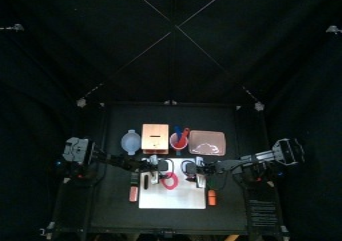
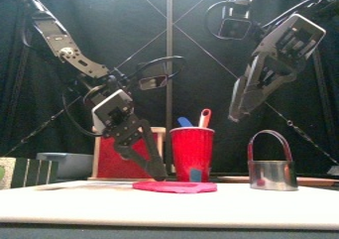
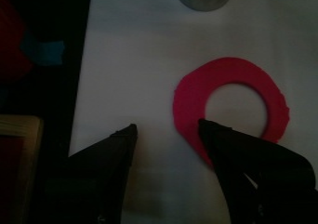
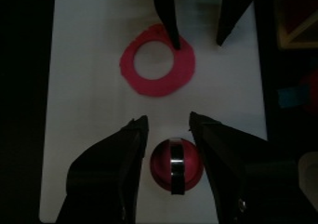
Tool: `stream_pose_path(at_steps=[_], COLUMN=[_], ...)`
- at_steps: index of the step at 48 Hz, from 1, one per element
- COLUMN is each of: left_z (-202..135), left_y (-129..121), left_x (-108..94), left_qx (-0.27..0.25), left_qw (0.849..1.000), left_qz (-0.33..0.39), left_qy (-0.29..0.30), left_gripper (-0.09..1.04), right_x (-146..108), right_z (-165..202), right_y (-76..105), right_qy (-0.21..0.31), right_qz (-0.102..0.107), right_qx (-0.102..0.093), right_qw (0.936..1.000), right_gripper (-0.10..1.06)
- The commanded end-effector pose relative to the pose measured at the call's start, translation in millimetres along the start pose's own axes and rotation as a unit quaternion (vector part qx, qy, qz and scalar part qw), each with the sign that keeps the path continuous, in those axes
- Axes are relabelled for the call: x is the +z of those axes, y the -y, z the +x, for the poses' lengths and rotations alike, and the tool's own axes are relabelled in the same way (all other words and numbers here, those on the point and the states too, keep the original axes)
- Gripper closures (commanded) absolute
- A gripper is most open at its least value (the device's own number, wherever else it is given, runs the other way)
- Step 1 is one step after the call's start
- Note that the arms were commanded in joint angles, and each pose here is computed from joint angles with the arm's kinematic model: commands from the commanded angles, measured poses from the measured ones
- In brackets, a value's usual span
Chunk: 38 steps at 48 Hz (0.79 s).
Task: Get the cutter from the drawer then cut the dough then place the extra dough in the bowl
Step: Place the extra dough in the bowl
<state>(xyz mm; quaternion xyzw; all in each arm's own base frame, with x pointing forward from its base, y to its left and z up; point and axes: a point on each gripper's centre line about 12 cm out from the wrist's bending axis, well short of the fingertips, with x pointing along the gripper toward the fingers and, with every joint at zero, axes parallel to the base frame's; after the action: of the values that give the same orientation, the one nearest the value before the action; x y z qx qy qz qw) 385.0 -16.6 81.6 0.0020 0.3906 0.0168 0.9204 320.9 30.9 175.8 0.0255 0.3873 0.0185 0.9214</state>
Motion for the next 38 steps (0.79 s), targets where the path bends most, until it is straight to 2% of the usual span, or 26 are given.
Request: stream_pose_path(at_steps=[1, 25, 38], left_z=[-3, -11, -4], left_y=[3, 14, 17], left_x=[16, 26, 17], left_qx=[-0.003, -0.015, -0.021], left_qw=[1.0, 0.999, 1.0], left_qz=[0.002, 0.01, 0.009], left_qy=[0.021, 0.037, 0.015], left_gripper=[0.04, 0.04, 0.04], right_x=[8, 6, 5], right_z=[-4, -3, -2], right_y=[0.1, 1.3, 1.4], right_qy=[0.015, 0.012, 0.01], right_qz=[0.001, 0.003, 0.003], right_qx=[0.001, 0.0, -0.001], right_qw=[0.9999, 0.9999, 0.9999], right_gripper=[0.18, 0.18, 0.18])
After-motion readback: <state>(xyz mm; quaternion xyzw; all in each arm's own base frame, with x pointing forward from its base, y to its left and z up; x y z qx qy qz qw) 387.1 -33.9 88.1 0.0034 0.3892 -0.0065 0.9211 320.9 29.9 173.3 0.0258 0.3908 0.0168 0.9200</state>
